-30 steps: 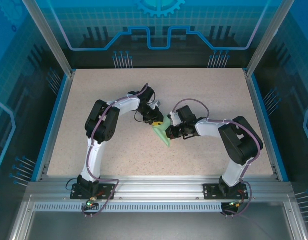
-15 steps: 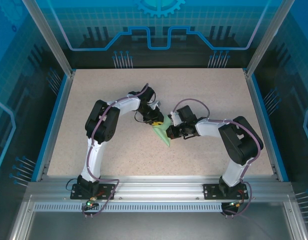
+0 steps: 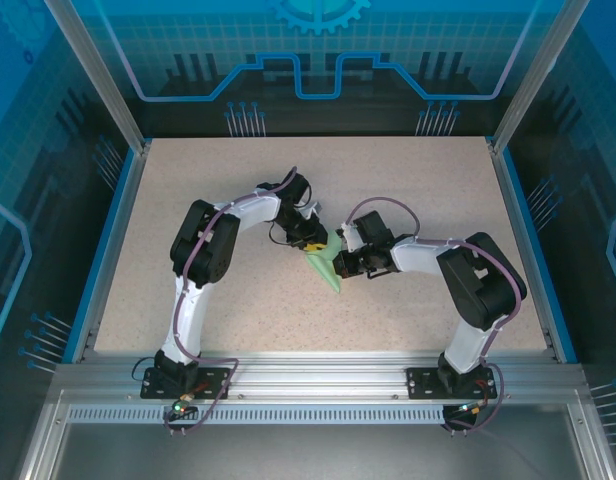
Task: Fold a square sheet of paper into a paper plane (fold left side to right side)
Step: Third fold the triangle at the center of the table.
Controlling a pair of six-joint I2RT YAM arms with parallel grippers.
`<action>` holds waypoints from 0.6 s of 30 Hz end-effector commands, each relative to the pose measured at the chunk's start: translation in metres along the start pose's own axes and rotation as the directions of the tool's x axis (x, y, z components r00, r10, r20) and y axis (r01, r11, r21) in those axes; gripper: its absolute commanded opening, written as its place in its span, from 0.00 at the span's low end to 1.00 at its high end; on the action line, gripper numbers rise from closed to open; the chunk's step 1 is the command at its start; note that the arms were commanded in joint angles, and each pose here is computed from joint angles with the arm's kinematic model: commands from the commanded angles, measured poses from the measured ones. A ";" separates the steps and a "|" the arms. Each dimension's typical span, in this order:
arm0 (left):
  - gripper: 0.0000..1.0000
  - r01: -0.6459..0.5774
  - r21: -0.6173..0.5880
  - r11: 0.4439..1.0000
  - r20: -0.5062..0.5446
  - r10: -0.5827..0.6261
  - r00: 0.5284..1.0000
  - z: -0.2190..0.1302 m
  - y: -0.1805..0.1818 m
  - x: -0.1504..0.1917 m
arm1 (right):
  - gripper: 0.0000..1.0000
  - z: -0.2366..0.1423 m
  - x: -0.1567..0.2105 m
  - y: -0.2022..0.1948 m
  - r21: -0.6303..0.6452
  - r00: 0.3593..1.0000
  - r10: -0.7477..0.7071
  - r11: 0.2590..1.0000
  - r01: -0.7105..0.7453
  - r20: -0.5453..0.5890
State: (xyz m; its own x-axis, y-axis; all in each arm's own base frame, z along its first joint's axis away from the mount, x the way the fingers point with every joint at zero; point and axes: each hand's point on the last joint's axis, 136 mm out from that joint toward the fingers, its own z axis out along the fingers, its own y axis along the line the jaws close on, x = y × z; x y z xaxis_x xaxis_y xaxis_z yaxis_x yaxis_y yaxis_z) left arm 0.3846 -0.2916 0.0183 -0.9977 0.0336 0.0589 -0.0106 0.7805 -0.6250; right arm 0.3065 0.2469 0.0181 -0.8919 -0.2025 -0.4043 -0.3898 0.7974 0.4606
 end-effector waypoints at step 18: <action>0.24 0.044 -0.081 0.996 -0.061 -0.049 0.997 0.022 0.023 0.016 | 0.02 -0.004 -0.005 -0.005 0.015 1.000 0.008 1.000 -0.008 -0.001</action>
State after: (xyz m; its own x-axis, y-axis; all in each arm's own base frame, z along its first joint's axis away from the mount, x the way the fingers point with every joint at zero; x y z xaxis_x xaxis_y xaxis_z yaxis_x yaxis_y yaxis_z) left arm 0.3846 -0.2916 0.0184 -0.9977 0.0336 0.0586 -0.0104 0.7804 -0.6252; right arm 0.3050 0.2429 0.0170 -0.8960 -0.2030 -0.3950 -0.3803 0.8101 0.4462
